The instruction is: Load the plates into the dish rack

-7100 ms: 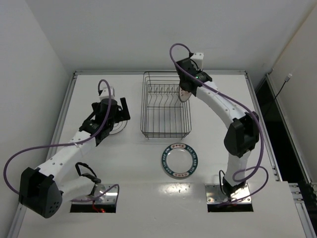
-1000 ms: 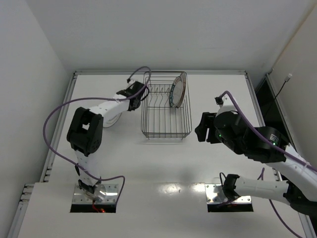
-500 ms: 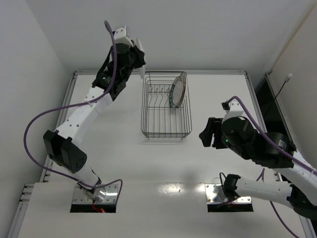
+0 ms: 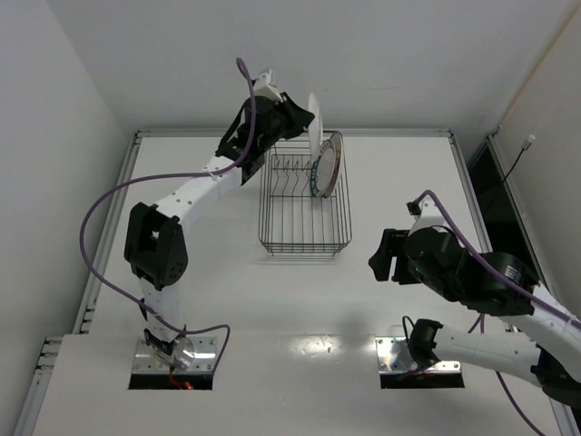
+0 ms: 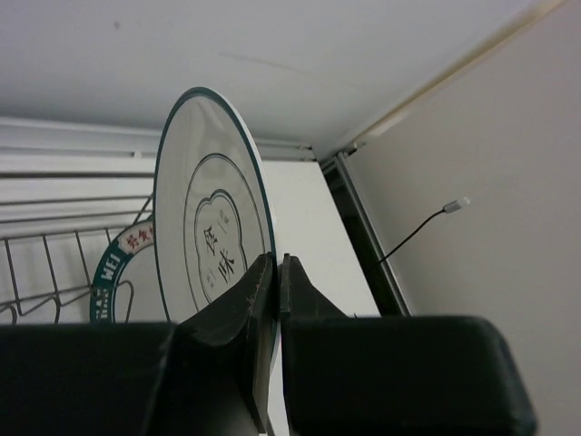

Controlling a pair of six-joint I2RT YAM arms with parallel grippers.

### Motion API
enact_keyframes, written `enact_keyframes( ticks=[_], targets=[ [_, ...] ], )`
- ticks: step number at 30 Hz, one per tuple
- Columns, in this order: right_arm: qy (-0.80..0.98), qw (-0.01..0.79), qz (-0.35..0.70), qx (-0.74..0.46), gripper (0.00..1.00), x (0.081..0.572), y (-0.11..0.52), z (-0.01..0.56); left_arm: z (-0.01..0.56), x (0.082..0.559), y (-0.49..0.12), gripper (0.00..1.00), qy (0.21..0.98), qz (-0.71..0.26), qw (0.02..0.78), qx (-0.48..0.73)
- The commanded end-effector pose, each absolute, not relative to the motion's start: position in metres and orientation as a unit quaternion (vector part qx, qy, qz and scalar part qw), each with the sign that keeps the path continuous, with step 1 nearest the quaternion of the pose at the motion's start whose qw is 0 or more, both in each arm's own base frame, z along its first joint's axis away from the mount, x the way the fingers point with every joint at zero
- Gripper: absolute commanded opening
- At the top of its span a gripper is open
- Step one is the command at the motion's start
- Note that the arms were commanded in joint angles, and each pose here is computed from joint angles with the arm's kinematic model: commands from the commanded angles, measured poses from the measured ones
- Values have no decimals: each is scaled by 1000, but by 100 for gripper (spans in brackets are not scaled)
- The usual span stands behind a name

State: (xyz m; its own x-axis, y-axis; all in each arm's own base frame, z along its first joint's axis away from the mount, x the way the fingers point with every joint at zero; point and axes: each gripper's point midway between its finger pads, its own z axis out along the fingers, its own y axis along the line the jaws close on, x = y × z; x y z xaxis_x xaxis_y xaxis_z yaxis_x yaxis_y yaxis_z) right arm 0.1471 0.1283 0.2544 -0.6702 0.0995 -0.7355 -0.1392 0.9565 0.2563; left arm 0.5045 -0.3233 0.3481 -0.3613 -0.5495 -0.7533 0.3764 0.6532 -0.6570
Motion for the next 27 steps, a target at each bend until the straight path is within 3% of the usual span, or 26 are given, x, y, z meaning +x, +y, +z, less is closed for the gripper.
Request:
enact_keyframes(
  ticks=[1, 27],
  targets=[
    [901, 409, 142, 13, 62, 145, 117, 251, 377, 499, -333, 0, 673, -451, 583, -57],
    [900, 401, 150, 81, 65, 124, 81, 227, 238, 500, -348, 0, 792, -338, 506, -40]
  ],
)
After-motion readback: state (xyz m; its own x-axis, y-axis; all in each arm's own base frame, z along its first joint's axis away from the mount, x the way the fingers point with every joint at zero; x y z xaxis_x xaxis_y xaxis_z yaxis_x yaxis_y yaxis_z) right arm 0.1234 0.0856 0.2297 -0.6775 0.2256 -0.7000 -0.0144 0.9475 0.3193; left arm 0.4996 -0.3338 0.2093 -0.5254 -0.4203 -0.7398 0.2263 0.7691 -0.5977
